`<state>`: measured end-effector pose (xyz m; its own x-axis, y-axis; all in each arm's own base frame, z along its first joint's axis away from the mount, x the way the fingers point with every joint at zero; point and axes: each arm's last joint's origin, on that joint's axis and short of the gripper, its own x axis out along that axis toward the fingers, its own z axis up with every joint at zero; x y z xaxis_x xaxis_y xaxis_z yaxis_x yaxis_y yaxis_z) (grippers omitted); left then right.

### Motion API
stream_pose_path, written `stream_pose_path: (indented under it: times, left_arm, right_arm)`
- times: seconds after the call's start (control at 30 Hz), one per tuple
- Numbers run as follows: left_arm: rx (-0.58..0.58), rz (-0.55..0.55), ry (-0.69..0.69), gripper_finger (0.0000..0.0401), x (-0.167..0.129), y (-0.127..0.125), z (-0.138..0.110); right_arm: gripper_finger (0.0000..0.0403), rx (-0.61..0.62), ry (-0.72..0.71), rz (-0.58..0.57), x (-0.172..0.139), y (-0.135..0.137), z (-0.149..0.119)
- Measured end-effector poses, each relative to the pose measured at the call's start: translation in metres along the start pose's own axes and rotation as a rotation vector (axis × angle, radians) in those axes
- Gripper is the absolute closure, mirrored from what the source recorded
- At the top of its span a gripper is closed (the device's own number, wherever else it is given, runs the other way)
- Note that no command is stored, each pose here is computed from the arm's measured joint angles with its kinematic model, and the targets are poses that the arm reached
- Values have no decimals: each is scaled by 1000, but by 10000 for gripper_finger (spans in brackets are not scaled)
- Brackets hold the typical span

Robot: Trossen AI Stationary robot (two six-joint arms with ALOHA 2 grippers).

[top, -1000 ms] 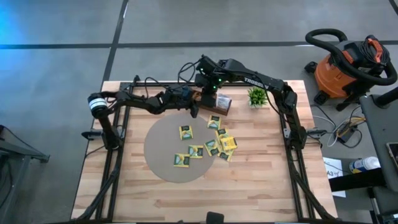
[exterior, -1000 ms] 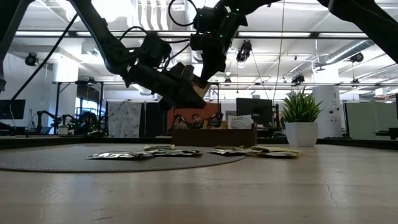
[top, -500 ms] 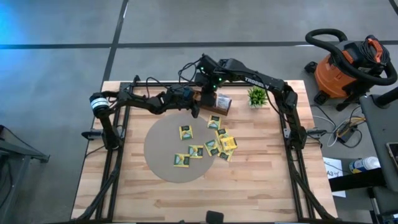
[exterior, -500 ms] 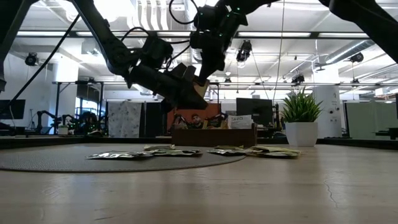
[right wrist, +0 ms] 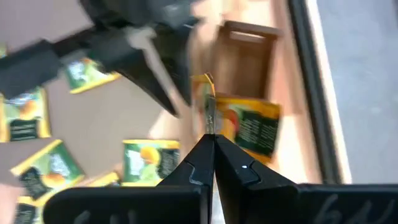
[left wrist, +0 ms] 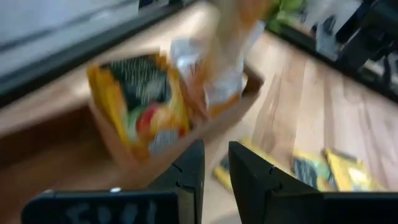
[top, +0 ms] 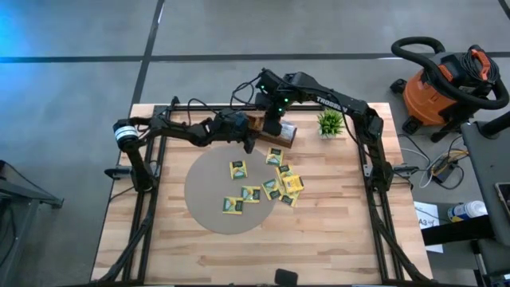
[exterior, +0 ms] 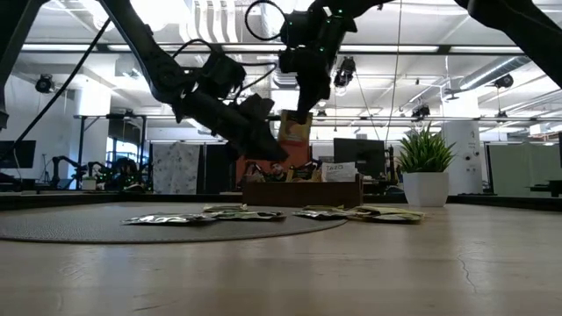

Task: Pick & Place Tea
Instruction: Put the red tea sachet into the middle compartment of the wooden organizer

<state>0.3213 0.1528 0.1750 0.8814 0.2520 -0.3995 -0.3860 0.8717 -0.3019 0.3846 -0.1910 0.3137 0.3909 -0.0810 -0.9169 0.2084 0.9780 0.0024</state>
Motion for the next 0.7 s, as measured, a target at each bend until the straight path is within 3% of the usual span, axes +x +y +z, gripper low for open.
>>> stream_pose_path:
  times: [0.23,0.4,0.53,0.7]
  left_arm:
    - [-21,33,123,334,-13,-1,-3]
    - [35,32,39,334,-37,-11,21]
    - [134,166,-34,334,-58,-13,37]
    - [192,316,3,334,-73,-4,41]
  right_arm:
    - [394,50,37,-58,5,-12,-4]
    - [394,93,96,-47,33,-17,-4]
    - [394,96,132,-38,53,-19,-5]
    - [394,101,155,-33,63,-20,-6]
